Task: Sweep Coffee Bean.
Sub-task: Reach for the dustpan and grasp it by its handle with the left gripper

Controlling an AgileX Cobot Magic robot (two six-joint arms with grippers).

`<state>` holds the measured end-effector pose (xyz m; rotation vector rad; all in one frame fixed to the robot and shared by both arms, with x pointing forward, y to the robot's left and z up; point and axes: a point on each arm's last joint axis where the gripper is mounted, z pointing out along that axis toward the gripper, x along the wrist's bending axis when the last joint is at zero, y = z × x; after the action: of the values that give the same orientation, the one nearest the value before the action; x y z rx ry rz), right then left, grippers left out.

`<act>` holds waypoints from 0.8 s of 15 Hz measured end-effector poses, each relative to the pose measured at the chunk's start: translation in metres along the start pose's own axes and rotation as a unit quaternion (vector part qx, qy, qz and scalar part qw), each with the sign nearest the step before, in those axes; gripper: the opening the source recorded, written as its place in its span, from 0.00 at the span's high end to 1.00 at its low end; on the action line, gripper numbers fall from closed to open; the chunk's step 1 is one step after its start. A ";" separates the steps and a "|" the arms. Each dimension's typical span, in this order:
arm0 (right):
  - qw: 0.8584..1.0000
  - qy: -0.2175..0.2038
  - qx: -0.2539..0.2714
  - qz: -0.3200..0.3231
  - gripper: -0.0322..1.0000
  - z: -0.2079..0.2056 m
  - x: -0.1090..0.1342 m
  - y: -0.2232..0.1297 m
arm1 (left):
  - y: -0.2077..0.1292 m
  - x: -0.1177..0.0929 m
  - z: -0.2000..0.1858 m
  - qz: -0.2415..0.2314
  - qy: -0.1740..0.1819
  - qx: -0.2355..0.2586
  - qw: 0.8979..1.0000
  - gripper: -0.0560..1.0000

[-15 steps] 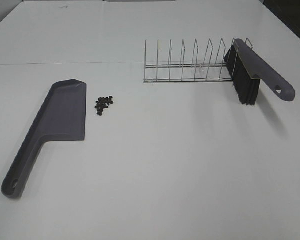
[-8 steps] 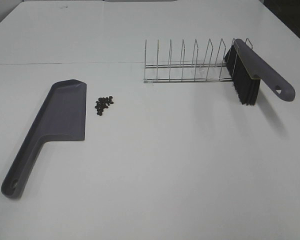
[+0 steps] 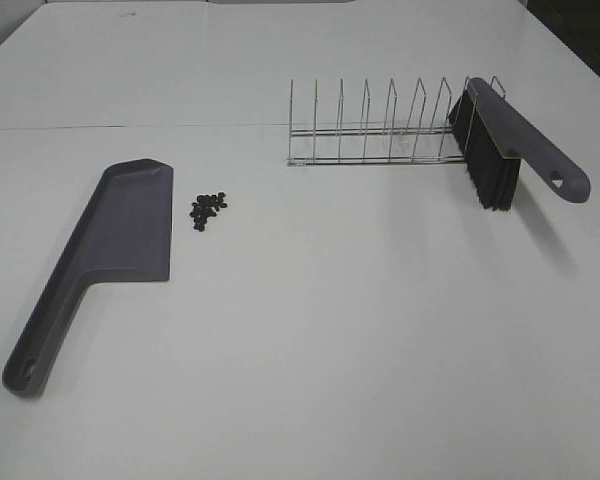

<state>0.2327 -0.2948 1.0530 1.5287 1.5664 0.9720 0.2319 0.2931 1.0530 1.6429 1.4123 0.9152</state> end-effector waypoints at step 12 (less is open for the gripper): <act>1.000 0.000 0.000 0.000 0.29 0.000 0.000 0.000 | 0.000 0.000 0.000 0.000 0.000 0.000 1.000 0.42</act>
<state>0.2327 -0.2948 1.0530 1.5287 1.5664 0.9720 0.2319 0.2931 1.0530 1.6429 1.4123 0.9152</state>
